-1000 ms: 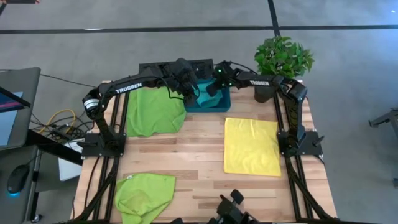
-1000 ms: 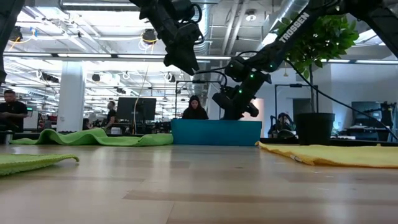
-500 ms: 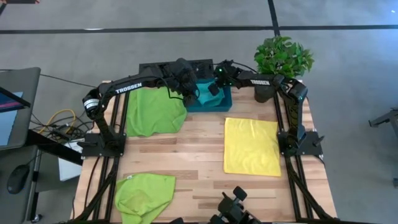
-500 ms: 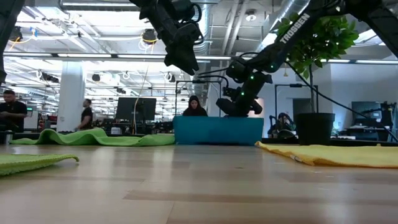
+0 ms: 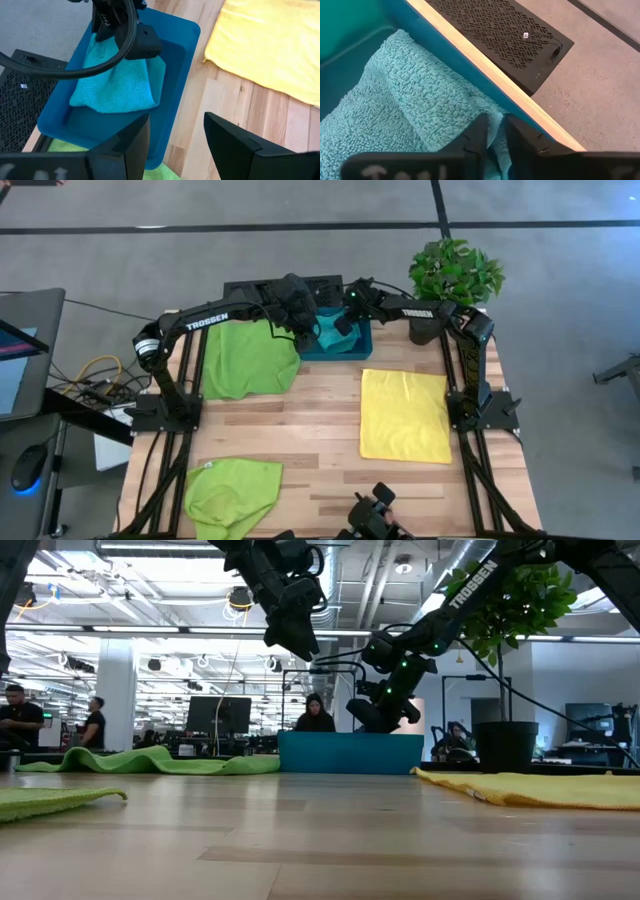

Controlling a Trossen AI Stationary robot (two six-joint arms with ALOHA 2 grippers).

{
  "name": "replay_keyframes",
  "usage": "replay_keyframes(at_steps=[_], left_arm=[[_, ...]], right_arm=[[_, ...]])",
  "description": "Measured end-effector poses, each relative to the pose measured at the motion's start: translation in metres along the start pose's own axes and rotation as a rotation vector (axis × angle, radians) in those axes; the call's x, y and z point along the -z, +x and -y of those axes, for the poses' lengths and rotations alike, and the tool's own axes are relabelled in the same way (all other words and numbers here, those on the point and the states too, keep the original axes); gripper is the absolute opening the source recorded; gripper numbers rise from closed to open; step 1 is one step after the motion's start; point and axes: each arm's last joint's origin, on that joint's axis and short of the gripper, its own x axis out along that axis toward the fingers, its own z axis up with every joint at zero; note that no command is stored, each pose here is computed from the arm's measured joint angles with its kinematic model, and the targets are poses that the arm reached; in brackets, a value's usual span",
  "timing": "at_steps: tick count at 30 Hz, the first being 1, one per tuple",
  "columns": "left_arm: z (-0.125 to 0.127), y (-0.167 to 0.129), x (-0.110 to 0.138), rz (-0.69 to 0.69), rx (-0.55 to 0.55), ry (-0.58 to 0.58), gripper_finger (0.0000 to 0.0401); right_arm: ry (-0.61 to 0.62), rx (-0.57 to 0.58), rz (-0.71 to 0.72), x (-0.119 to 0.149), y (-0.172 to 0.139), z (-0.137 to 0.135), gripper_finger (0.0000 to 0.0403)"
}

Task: Fold microfiber towels
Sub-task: Put the folded blue microfiber cloth into the blue bin

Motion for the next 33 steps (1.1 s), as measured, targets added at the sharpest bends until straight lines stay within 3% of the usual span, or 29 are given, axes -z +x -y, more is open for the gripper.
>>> replay_keyframes(at_steps=[10,20,27,33], left_arm=[[-0.003,0.003,0.002,-0.022,-0.002,-0.058,0.0179],[-0.015,0.017,0.007,-0.064,0.016,-0.103,0.0179],[-0.027,0.056,0.008,-0.057,0.033,-0.058,0.0179],[-0.035,0.1,0.015,-0.076,0.032,0.015,0.0179]], right_arm=[[0.008,-0.006,-0.022,-0.009,-0.006,0.0,0.0183],[-0.006,-0.01,-0.019,-0.03,-0.024,0.001,0.0185],[-0.069,-0.035,0.013,-0.041,-0.079,-0.01,0.0178],[-0.193,-0.089,0.071,-0.045,-0.129,-0.038,0.0177]])
